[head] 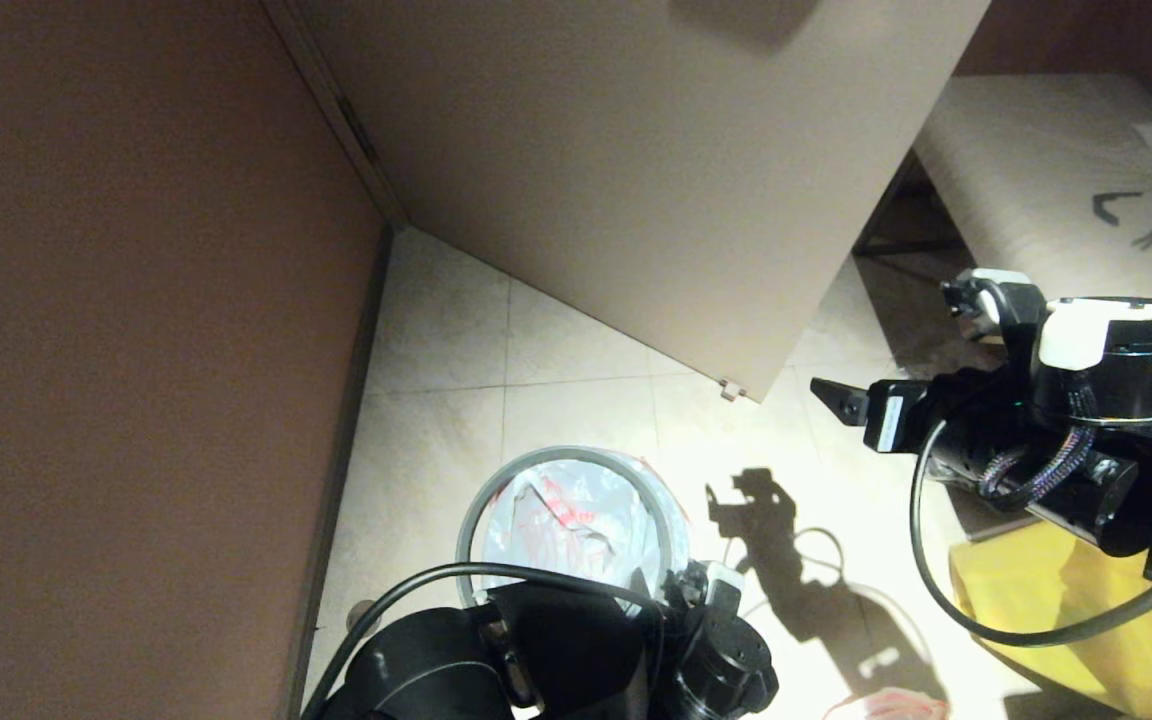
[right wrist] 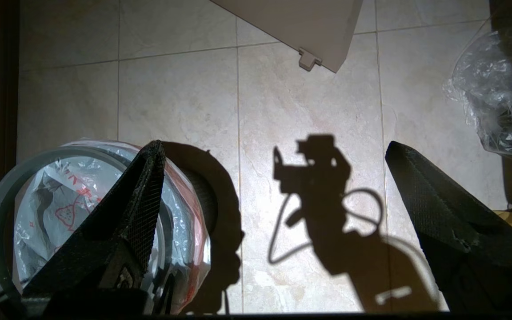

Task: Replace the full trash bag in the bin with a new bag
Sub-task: Place the trash can ring on the trash can

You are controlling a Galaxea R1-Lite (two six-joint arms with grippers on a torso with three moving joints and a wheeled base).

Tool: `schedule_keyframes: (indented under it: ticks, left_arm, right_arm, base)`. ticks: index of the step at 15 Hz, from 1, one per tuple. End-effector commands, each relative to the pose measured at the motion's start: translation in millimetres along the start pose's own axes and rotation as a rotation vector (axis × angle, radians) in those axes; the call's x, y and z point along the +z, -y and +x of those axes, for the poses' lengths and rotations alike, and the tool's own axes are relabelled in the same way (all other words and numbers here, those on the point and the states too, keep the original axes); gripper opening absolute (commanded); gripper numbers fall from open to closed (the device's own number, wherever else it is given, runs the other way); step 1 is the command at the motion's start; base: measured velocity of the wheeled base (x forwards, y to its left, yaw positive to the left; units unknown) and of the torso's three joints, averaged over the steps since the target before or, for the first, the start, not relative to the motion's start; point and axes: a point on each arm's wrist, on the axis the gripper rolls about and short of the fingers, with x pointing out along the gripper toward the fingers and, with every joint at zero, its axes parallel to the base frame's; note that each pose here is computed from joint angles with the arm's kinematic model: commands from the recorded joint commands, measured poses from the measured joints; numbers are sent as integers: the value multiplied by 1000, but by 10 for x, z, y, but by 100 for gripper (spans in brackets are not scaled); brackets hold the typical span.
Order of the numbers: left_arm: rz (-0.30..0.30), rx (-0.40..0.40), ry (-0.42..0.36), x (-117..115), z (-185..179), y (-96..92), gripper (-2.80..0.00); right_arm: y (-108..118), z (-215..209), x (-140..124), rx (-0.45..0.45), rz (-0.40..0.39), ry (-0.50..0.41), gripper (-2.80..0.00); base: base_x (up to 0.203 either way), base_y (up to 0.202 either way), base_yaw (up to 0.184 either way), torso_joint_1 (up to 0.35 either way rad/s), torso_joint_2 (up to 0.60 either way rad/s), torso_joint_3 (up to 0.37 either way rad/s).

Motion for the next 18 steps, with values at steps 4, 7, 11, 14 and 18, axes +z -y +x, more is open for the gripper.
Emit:
schedule_keyframes:
  ticks: [4, 7, 11, 14, 18]
  left_arm:
    - [-41, 5, 31, 231, -135, -192, 0]
    - [-42, 0, 33, 224, -147, -189, 0]
    - [-109, 46, 43, 400, -13, -406, 0]
    - [-185, 88, 67, 666, 5, -792, 0]
    - [-255, 239, -20, 624, 385, -1877, 0]
  right_arm:
    - [-19, -58, 53, 9, 1, 22, 0]
    - [-15, -53, 48, 7, 2, 20, 0]
    - [1, -51, 13, 1, 3, 9, 0]
    - [9, -37, -23, -1, 1, -5, 0]
    - [-18, 34, -122, -2, 5, -40, 0]
  base:
    - [0, 0, 0, 0, 0, 0]
    - [0, 0, 0, 0, 0, 0]
    - [0, 0, 0, 0, 0, 0]
    - [0, 0, 0, 0, 0, 0]
    - [0, 0, 0, 0, 0, 0]
